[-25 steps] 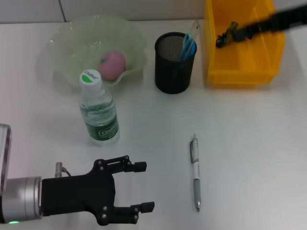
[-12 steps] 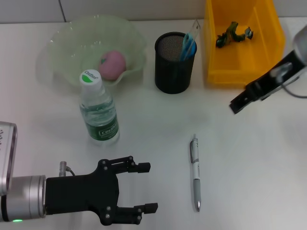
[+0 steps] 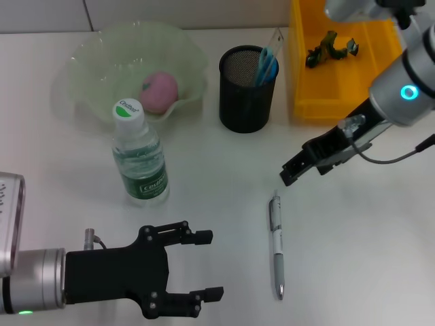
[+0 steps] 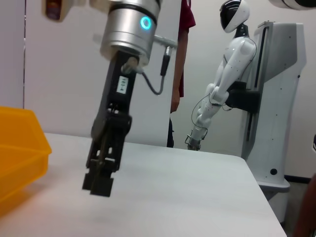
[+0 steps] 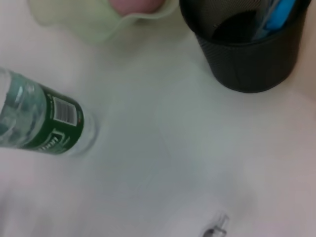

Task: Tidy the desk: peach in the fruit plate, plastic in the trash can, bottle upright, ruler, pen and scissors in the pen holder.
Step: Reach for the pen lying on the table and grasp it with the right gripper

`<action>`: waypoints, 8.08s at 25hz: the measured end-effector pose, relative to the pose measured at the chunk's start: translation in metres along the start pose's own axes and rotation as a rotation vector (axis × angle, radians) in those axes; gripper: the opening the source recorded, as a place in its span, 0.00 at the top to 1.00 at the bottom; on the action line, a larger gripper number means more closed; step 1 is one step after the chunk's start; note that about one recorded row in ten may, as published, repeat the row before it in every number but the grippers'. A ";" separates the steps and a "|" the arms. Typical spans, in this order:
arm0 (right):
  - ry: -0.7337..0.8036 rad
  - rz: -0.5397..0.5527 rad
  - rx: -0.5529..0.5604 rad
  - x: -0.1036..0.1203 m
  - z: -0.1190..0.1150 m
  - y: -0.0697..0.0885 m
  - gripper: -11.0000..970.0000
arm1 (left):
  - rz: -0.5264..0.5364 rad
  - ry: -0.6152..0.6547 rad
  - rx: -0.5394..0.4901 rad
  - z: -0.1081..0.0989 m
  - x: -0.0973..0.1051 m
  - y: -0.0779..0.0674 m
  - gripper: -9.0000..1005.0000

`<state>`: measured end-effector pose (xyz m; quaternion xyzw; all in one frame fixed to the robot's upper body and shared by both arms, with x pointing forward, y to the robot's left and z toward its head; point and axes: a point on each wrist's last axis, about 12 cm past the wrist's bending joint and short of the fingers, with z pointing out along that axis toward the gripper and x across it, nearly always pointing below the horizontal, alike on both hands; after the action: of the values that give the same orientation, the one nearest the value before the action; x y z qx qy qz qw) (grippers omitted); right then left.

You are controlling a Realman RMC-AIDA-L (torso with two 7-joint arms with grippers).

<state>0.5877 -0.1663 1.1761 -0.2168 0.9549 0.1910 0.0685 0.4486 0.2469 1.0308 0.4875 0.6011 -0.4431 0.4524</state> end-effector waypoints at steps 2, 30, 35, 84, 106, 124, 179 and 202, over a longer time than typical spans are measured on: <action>0.004 -0.002 -0.004 -0.002 0.002 0.001 0.24 | 0.001 0.002 0.000 0.000 0.000 0.000 0.21; 0.149 -0.117 0.051 -0.007 0.062 0.023 0.34 | 0.003 0.018 0.018 0.004 0.003 -0.003 0.21; 0.160 -0.129 0.057 -0.009 0.064 0.026 0.36 | 0.002 0.018 0.017 0.004 0.003 -0.003 0.21; 0.181 -0.152 0.098 -0.016 0.070 0.029 0.76 | 0.007 0.018 0.018 0.004 0.003 -0.003 0.21; 0.164 -0.147 0.103 -0.019 0.073 0.028 0.62 | 0.000 0.018 0.017 0.004 0.004 -0.004 0.21; 0.154 -0.142 0.101 -0.022 0.077 0.029 0.63 | 0.000 0.022 0.015 0.004 0.004 -0.003 0.21; 0.176 -0.251 0.112 -0.017 0.064 0.045 0.92 | -0.001 0.021 0.009 0.004 0.005 -0.003 0.21; 0.206 -0.322 0.140 -0.012 0.073 0.054 0.63 | 0.000 0.022 0.012 0.005 0.005 -0.003 0.21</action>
<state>0.5784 -0.0879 1.1294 -0.3799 0.9207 0.0876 0.0153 0.4458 0.2429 1.0257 0.4948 0.6036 -0.4413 0.4429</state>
